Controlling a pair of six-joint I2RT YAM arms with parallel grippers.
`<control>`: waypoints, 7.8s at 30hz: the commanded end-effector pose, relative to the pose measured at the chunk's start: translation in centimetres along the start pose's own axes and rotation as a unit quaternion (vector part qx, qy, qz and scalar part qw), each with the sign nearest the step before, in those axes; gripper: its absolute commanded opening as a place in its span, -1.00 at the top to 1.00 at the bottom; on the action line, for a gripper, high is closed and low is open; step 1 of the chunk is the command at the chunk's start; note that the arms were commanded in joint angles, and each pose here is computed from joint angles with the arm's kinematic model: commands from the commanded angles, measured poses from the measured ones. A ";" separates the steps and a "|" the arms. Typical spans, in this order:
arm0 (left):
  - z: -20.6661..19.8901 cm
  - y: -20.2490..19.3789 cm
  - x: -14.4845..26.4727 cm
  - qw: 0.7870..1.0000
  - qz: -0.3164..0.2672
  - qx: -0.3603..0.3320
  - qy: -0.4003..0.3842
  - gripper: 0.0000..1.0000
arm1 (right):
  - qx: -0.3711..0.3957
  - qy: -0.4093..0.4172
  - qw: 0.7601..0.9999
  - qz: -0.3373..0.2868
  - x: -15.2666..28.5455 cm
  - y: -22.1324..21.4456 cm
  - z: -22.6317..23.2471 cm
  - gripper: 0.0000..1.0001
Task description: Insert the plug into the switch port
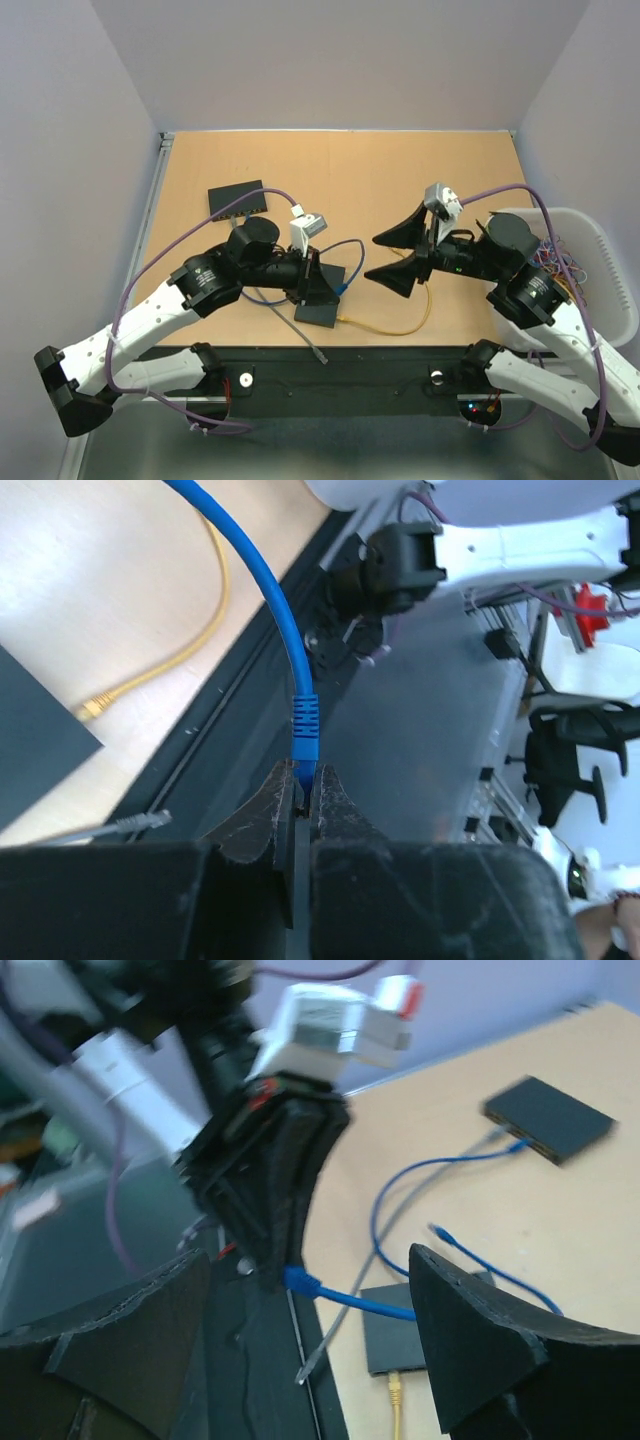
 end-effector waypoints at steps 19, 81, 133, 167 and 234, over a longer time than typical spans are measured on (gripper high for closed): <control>-1.4 -2.6 3.2 0.996 0.056 0.049 -0.039 0.93 | 0.098 0.219 0.966 0.092 -8.4 -5.4 5.5 -0.30; -0.1 -2.3 4.6 0.999 0.018 0.045 0.005 0.99 | 0.156 0.093 0.975 0.132 -8.8 -6.0 7.6 0.34; 0.5 1.9 4.1 0.947 -0.298 0.031 -0.119 -0.07 | -0.084 -0.127 0.984 -0.089 -7.7 -6.2 5.9 0.99; 2.6 1.4 3.1 0.952 -0.295 0.042 -0.078 0.53 | -0.100 -0.143 0.978 -0.110 -8.7 -5.3 5.7 0.99; 4.4 2.3 2.0 0.945 -0.290 0.145 0.042 1.00 | -0.016 -0.221 0.974 0.048 -10.9 -10.8 4.1 0.33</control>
Point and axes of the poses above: each gripper's point midway between its finger pads, its own x axis back along the fingers, its own z axis along the line the jaws close on, y = z × x, the point moved 8 cm from there along x, back along the fingers, and after that the axes turned 14 degrees about x, right-handed, at the moved point
